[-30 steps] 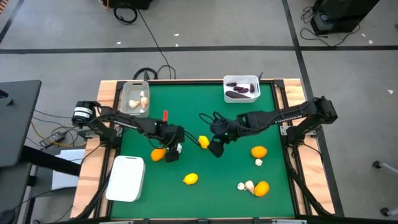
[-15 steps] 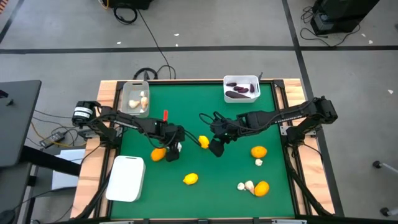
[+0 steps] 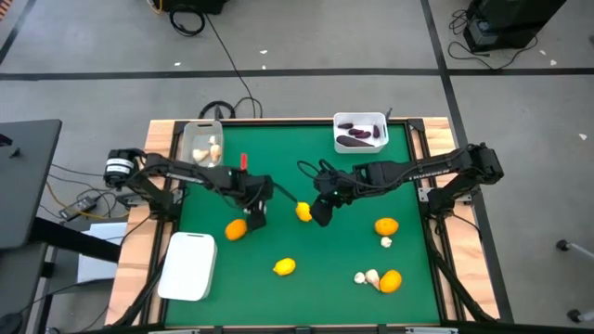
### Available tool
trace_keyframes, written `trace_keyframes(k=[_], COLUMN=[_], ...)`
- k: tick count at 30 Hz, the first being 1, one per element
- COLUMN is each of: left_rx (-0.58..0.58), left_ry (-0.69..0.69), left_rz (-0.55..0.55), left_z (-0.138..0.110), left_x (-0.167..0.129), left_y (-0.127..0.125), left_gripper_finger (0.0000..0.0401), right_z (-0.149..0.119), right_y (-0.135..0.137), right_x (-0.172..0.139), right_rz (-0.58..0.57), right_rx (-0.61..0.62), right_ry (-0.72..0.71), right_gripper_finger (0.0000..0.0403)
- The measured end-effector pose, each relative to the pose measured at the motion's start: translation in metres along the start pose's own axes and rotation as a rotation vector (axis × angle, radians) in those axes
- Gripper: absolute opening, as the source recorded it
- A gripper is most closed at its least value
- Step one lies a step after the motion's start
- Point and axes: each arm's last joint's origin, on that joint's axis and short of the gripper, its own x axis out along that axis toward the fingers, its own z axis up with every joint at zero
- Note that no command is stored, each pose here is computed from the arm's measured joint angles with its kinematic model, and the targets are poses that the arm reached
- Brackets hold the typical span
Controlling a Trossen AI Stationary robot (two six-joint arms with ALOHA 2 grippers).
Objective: Sort produce into baskets
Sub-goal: Put the garlic into the gray bin
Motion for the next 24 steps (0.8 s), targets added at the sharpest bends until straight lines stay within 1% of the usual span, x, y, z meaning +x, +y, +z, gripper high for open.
trace_keyframes(k=[2, 4, 7, 9, 11, 16, 20, 24], left_rx=[-0.012, -0.017, -0.042, -0.083, -0.149, -0.271, -0.374, -0.523], left_ry=[-0.001, -0.021, -0.079, -0.104, -0.128, -0.173, -0.162, -0.115], left_rz=[0.052, 0.109, 0.193, 0.25, 0.306, 0.385, 0.432, 0.485], left_z=[0.003, 0.007, 0.012, 0.012, 0.009, -0.002, -0.014, -0.028], left_x=[-0.01, -0.023, -0.044, -0.058, -0.07, -0.096, -0.106, -0.111], left_y=[0.012, 0.026, 0.048, 0.066, 0.086, 0.13, 0.157, 0.178], left_gripper_finger=[0.0273, 0.0273, 0.0261, 0.0252, 0.0249, 0.0252, 0.0253, 0.0255], right_z=[0.001, 0.003, 0.004, 0.005, 0.006, 0.01, 0.016, 0.022], right_y=[-0.001, -0.003, -0.005, -0.006, -0.007, -0.013, -0.021, -0.028], right_x=[0.0, 0.0, 0.0, 0.0, 0.0, 0.001, 0.001, 0.001], right_rz=[-0.001, -0.002, -0.005, -0.007, -0.01, -0.023, -0.043, -0.058], right_rx=[0.0, 0.0, 0.001, 0.004, 0.003, 0.001, 0.011, 0.014], right_ry=[0.0, -0.001, -0.003, -0.003, -0.003, -0.008, -0.022, -0.031], right_gripper_finger=[0.024, 0.024, 0.024, 0.024, 0.024, 0.0239, 0.0239, 0.0239])
